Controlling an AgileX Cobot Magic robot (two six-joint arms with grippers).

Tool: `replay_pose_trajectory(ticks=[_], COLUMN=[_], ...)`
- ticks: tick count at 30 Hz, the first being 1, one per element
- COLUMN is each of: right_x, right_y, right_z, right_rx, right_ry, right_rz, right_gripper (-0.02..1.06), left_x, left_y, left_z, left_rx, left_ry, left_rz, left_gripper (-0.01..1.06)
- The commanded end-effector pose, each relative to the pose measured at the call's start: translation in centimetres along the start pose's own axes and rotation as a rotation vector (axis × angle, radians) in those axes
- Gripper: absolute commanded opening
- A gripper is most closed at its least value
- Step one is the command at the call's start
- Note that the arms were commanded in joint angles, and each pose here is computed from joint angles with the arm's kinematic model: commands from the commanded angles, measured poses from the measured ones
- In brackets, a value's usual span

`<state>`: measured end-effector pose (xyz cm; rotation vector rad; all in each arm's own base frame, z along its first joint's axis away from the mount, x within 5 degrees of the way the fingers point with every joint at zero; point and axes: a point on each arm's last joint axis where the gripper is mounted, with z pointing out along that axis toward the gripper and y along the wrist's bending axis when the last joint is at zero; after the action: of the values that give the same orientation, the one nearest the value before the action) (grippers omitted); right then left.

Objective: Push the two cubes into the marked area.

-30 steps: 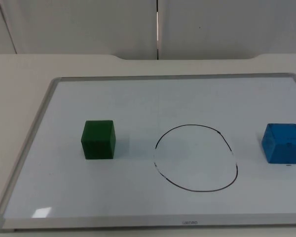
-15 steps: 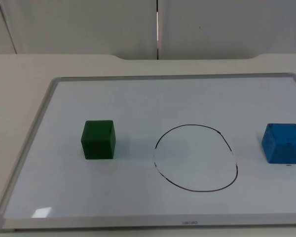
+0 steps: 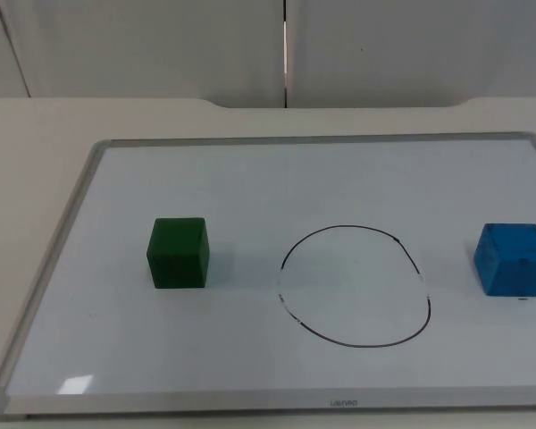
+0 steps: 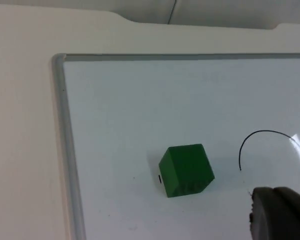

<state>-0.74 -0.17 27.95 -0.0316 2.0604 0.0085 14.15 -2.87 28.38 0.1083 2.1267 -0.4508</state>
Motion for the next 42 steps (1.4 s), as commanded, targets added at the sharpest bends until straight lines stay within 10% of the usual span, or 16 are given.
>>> replay_pose_trajectory(ticks=[1, 26, 42], right_x=[-0.1, -0.1, -0.1], right_y=[0.0, 0.0, 0.0], right_z=[0.0, 0.0, 0.0], right_rx=[0.004, 0.004, 0.004], right_ry=[-0.015, -0.015, -0.015], right_rz=[0.008, 0.008, 0.007], right_gripper=[1.05, 1.05, 1.05], left_x=[-0.4, -0.4, 2.6], left_y=[-0.3, 0.8, -0.8], left_z=[0.0, 6.7, 16.1], left_rx=[0.028, 0.125, -0.069], left_ry=[-0.031, 0.062, 0.250], left_rz=[-0.007, -0.080, 0.059], left_gripper=[0.00, 0.00, 0.00])
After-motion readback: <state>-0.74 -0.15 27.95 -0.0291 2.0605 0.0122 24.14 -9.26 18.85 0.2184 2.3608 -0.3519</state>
